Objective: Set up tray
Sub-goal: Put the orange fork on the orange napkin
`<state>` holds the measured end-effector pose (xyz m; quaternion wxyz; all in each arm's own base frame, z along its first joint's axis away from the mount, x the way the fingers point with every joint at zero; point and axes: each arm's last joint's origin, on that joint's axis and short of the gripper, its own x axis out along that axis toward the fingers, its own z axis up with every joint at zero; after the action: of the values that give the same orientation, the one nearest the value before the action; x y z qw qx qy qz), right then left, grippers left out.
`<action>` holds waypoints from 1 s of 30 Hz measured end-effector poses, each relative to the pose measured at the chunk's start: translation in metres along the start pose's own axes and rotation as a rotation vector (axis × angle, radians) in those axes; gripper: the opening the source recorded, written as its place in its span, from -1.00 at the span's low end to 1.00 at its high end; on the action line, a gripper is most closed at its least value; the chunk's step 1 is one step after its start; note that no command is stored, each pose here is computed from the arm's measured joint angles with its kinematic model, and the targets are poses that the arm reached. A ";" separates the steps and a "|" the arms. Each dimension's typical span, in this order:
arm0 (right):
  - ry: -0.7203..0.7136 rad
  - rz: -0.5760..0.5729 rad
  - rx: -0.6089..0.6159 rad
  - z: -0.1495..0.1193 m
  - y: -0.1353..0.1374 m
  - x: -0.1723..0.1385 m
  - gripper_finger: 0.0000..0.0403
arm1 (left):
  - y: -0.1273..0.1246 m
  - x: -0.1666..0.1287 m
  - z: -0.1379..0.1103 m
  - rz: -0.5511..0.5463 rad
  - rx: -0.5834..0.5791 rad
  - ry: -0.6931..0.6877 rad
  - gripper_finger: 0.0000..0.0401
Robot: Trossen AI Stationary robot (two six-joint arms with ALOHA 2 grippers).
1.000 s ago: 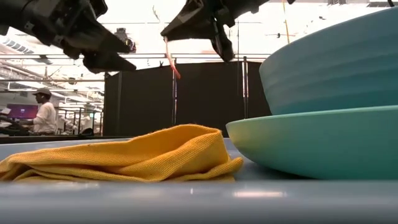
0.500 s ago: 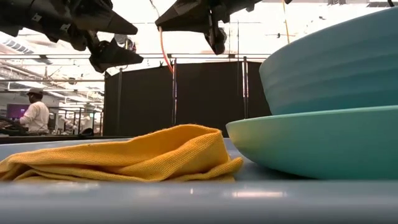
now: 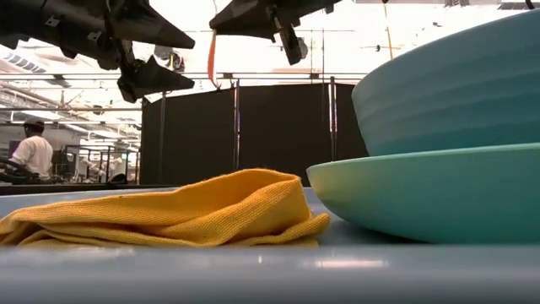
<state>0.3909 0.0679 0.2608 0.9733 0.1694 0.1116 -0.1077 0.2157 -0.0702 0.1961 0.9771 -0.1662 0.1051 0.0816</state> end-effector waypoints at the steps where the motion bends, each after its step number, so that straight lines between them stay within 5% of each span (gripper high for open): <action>1: -0.025 -0.012 -0.001 0.002 0.000 0.000 -1.00 | -0.001 0.000 -0.002 0.018 0.007 -0.002 0.75; 8: -0.214 0.017 0.068 0.025 -0.004 0.002 -1.00 | -0.010 -0.008 -0.005 0.234 0.208 -0.097 0.75; 13: -0.289 -0.098 0.013 0.025 -0.008 0.006 -1.00 | -0.018 -0.017 -0.002 0.370 0.320 -0.178 0.75; 16: -0.338 -0.067 0.012 0.026 -0.008 0.010 -1.00 | -0.017 -0.018 0.000 0.438 0.334 -0.201 0.75; 30: -0.385 -0.043 0.019 0.020 -0.017 0.023 -1.00 | -0.020 0.001 0.011 0.444 0.390 -0.231 0.73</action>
<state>0.4128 0.0415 0.2684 0.9725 0.1524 -0.0743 -0.1597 0.2222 -0.0851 0.2126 0.9543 0.0616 0.0407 0.2894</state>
